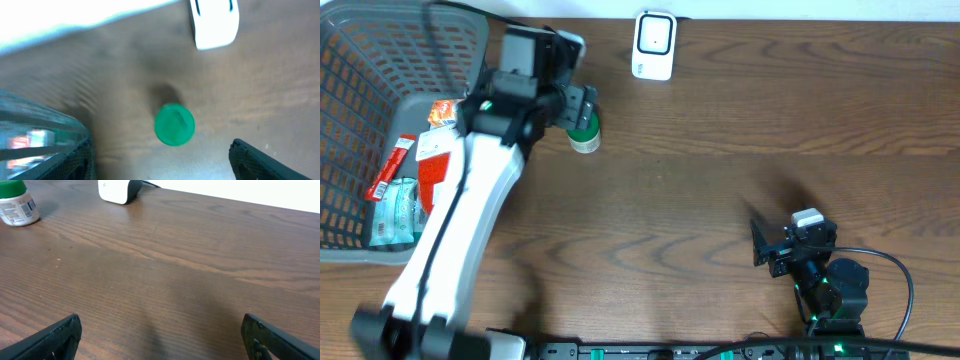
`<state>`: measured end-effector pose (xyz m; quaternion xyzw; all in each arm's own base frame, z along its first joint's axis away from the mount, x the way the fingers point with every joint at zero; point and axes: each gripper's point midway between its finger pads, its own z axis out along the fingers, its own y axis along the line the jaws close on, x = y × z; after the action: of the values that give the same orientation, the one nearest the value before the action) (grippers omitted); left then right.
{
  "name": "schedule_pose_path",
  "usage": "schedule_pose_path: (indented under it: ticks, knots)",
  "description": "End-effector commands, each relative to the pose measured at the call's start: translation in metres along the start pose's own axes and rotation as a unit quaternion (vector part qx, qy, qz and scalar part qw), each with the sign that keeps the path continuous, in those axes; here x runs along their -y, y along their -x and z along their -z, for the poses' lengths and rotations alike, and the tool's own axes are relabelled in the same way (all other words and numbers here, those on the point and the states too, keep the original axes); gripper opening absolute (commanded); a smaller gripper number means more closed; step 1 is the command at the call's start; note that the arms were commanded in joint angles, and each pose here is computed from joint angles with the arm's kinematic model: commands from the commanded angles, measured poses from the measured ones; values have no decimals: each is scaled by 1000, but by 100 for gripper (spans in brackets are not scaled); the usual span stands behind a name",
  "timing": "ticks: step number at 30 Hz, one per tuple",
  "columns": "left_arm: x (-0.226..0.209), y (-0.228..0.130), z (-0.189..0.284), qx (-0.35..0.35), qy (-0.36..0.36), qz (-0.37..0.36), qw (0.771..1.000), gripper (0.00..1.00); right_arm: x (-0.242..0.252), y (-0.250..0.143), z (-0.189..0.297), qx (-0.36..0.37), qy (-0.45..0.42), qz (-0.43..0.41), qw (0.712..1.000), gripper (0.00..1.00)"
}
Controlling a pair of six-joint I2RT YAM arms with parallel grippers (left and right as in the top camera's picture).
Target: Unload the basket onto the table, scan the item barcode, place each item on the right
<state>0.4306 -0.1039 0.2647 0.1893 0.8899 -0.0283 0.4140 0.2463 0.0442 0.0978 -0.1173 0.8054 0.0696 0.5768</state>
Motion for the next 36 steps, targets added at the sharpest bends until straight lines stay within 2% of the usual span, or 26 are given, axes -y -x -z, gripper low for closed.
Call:
schedule_pose_path:
  ticks: [1, 4, 7, 10, 14, 21, 27, 31, 36]
  knots:
    - [-20, 34, 62, 83, 61, 3, 995, 87, -2, 0, 0, 1, 4, -6, 1000, 99]
    - [-43, 54, 106, 141, 129, 9, 982, 87, -2, 0, 0, 1, 4, -6, 1000, 99]
    - [-82, 64, 154, 187, 217, 27, 958, 87, -2, 0, 0, 1, 4, -6, 1000, 99]
    - [-119, 53, 177, 185, 272, 41, 944, 87, -2, 0, 0, 1, 4, -6, 1000, 99]
    - [-175, 20, 186, 146, 330, 94, 928, 87, -2, -1, 0, 0, 4, -6, 1000, 99]
    - [-222, -24, 155, 82, 320, 134, 934, 87, -2, -1, 0, -1, 4, -6, 1000, 99]
    - [-255, -73, 98, -7, 312, 160, 936, 87, -2, -1, 0, -1, 4, -7, 1000, 99]
    - [-267, -104, 65, -70, 308, 149, 937, 87, -2, -1, 0, -2, 4, -7, 1000, 99]
    - [-285, -136, 45, -145, 340, 114, 922, 87, -2, -1, 0, -2, 4, -7, 1000, 99]
